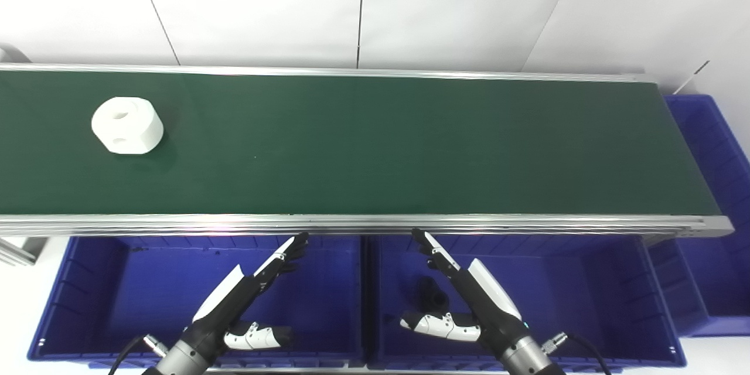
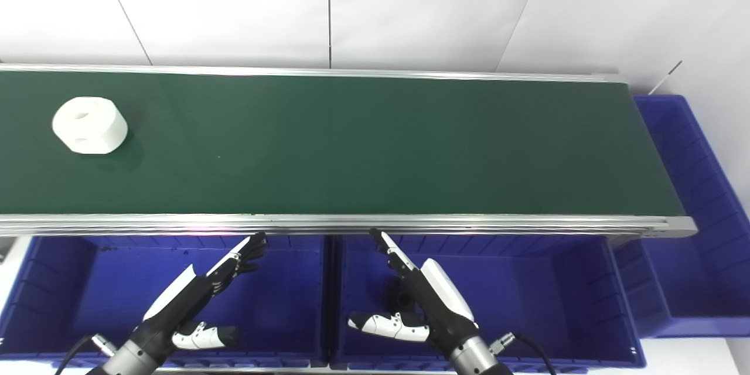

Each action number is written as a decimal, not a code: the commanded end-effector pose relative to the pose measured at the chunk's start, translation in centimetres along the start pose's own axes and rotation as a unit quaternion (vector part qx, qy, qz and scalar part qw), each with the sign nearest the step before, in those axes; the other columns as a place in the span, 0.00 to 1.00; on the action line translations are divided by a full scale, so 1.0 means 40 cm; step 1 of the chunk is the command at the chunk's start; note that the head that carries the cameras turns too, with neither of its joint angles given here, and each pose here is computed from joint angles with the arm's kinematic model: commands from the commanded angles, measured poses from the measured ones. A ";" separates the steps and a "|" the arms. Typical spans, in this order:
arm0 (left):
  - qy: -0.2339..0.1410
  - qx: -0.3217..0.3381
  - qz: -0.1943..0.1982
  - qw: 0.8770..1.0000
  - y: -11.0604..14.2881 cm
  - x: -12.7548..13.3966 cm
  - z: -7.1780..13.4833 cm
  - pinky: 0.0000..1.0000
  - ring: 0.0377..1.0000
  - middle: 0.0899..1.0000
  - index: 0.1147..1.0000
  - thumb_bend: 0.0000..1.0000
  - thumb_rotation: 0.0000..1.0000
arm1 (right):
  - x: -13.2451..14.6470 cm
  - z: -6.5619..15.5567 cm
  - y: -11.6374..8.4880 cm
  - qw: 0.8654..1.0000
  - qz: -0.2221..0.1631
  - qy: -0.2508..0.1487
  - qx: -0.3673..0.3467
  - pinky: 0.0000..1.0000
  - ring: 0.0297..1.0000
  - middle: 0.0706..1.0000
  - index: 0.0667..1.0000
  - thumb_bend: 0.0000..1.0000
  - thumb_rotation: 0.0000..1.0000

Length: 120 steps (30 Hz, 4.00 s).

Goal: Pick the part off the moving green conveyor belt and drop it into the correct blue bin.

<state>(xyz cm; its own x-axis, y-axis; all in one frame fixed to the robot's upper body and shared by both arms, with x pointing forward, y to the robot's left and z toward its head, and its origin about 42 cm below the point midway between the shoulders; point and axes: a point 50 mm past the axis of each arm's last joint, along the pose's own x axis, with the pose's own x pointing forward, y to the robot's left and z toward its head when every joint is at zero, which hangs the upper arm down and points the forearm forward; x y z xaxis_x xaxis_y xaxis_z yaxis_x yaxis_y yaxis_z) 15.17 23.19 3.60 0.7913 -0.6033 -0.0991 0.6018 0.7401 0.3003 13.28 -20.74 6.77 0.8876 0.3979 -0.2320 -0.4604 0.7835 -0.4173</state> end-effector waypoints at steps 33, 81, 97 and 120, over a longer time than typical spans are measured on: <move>-0.013 0.009 0.022 1.000 -0.100 0.066 0.004 0.86 0.92 0.96 0.95 0.76 0.71 | -0.041 -0.089 -0.041 1.000 -0.023 -0.004 -0.017 0.86 0.92 0.95 0.98 0.79 0.65; -0.160 0.255 0.142 0.943 0.510 0.222 0.351 0.87 0.93 0.95 0.94 0.75 0.41 | 0.042 -0.129 0.018 0.996 -0.071 -0.052 0.001 0.72 0.82 0.85 0.87 0.79 0.54; -0.020 0.366 0.103 0.924 0.596 0.400 0.338 0.79 0.88 0.94 0.93 0.84 0.23 | 0.040 -0.117 0.005 0.995 -0.075 -0.060 0.005 0.75 0.83 0.86 0.87 0.81 0.55; 0.072 0.402 0.022 0.913 0.480 0.581 0.237 0.85 0.90 0.96 0.92 0.87 0.03 | 0.025 -0.100 0.010 0.994 -0.088 -0.066 0.015 0.74 0.83 0.86 0.88 0.79 0.59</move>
<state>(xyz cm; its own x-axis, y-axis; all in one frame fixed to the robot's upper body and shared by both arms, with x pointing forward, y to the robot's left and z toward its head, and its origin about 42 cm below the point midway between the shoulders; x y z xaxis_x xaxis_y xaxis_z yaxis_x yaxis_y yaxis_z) 42.25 21.11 13.20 0.8331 -0.4833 -0.2690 0.4323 0.2658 0.8617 13.84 -22.09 1.81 0.9438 0.3142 -0.1026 -0.3279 0.8509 -0.4103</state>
